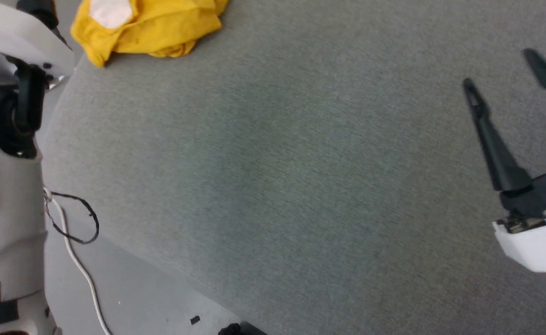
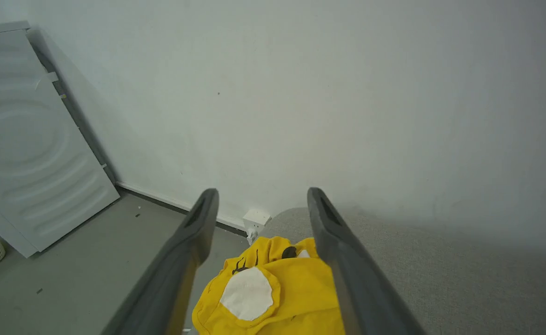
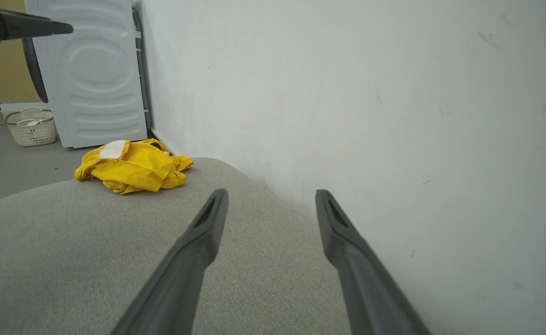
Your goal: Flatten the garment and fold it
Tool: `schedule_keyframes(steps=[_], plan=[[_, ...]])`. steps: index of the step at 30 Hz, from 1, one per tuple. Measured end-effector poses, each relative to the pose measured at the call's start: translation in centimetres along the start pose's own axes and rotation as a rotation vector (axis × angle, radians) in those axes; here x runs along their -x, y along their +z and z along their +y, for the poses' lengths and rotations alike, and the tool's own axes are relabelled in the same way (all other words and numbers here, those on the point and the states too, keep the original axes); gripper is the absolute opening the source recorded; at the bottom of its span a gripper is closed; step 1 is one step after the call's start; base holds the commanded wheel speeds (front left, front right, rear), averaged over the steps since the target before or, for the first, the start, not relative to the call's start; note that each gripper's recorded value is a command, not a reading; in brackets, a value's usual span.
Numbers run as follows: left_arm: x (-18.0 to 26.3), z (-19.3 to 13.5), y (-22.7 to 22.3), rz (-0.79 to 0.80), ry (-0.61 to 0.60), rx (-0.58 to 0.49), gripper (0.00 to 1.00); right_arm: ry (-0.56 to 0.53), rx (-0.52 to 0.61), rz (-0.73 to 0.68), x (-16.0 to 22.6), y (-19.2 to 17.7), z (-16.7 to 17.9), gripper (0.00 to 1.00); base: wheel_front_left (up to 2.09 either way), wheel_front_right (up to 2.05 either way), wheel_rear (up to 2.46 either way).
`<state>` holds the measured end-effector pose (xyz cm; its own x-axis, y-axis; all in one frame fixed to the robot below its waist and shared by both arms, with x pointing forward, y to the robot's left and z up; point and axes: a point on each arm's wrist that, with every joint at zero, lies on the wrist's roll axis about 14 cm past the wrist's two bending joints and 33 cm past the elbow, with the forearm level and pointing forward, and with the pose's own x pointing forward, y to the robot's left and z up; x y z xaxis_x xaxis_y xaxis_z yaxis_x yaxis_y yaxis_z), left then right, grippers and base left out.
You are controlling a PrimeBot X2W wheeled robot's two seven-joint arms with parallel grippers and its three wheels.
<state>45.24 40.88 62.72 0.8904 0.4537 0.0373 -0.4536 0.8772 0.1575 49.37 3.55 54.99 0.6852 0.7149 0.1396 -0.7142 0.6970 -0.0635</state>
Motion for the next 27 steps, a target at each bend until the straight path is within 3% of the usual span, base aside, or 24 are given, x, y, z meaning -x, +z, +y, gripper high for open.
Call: schedule_keyframes(steps=[11, 18, 25, 27], plan=[[-4.9, -4.3, -11.1, 0.326, -0.092, 0.008, 1.0, -0.126, 0.065, 0.053, 2.1, -1.7, -6.3, 1.0, 0.0, 0.0, 0.0], [-5.0, -6.0, -19.3, 0.538, -0.107, -0.048, 1.0, -0.177, 0.057, 0.124, 3.5, -4.4, -8.4, 1.0, 0.0, 0.0, 0.0], [-4.4, -7.5, -24.0, 0.661, -0.118, -0.037, 1.0, -0.237, 0.087, 0.169, 5.2, -5.0, -10.2, 1.0, 0.0, 0.0, 0.0], [-4.6, -7.5, -24.3, 0.663, -0.119, -0.042, 0.29, -0.248, 0.094, 0.176, 5.5, -5.0, -10.5, 1.0, 0.0, 0.0, 0.0]])
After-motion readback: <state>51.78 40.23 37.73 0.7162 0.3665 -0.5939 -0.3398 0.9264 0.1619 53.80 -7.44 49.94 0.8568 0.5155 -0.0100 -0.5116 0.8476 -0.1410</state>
